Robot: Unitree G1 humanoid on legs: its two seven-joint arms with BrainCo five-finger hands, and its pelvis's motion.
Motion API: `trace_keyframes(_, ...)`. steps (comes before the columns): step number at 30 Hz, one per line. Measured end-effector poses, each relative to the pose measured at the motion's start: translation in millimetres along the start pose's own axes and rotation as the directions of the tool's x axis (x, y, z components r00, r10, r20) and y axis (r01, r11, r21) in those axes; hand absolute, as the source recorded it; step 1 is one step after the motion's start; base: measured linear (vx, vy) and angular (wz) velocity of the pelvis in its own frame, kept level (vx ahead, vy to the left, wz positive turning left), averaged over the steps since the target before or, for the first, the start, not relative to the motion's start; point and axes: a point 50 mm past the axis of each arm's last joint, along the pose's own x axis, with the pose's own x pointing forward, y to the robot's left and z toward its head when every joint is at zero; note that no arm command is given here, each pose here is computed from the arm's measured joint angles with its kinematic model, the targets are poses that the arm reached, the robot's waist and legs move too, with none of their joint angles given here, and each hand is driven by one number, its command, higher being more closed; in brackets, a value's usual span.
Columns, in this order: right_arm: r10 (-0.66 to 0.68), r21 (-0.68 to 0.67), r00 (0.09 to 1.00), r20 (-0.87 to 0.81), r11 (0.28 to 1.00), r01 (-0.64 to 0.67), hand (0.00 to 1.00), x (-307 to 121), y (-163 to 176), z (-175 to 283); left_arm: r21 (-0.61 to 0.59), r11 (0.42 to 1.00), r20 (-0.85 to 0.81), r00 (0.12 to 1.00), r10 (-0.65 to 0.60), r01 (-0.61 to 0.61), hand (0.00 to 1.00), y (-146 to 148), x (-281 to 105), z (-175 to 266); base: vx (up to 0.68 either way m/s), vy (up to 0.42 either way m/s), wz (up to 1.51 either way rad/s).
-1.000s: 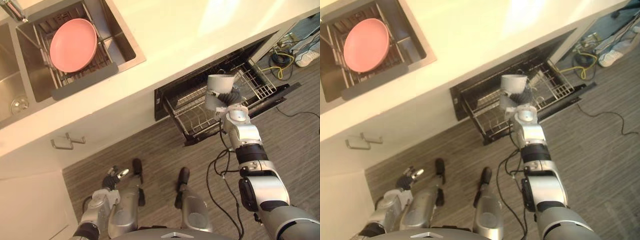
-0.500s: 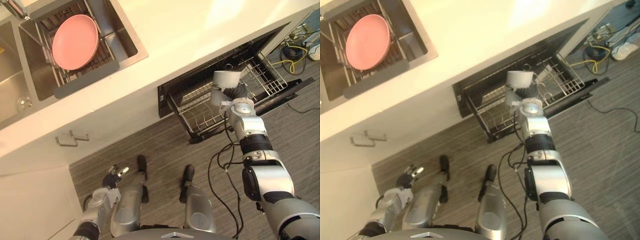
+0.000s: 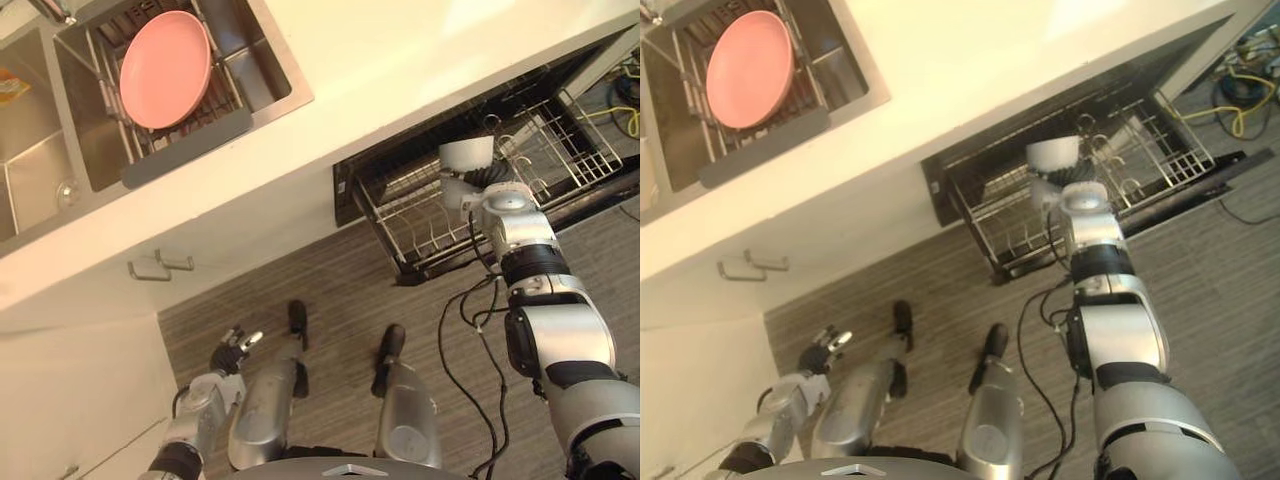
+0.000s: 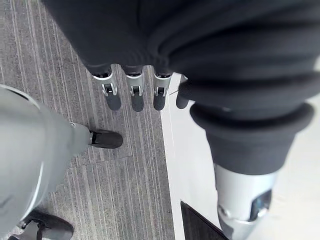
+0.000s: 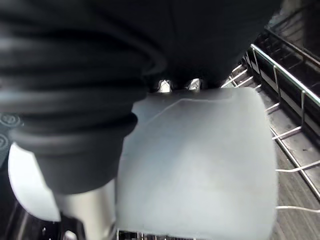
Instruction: Walk over to the sink, pick up the cup, carry it to the dishwasher, place the cup inside the dishwasher, then close the dishwasher door
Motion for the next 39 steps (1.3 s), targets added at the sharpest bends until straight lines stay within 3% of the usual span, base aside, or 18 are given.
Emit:
trace_keyframes(25,0.0,-0.144,0.997,-0.082,0.989,-0.012,1.0,6,-16,-14,-0.004,0.998,-0.035,0.997,-0.069,0.069,0.0,-12,0,-7,-0.01,0.003,0.09)
trace_keyframes(26,-0.003,-0.145,0.997,-0.08,0.989,-0.008,0.0,7,-18,-13,-0.004,0.997,-0.026,0.997,-0.078,0.078,0.0,-12,-1,-7,-0.03,-0.006,0.04)
trace_keyframes(39,0.0,-0.052,0.996,-0.085,0.999,-0.005,0.0,7,-20,-13,0.003,0.996,-0.015,0.996,-0.089,0.089,0.0,-13,-1,-8,0.0,-0.003,0.02)
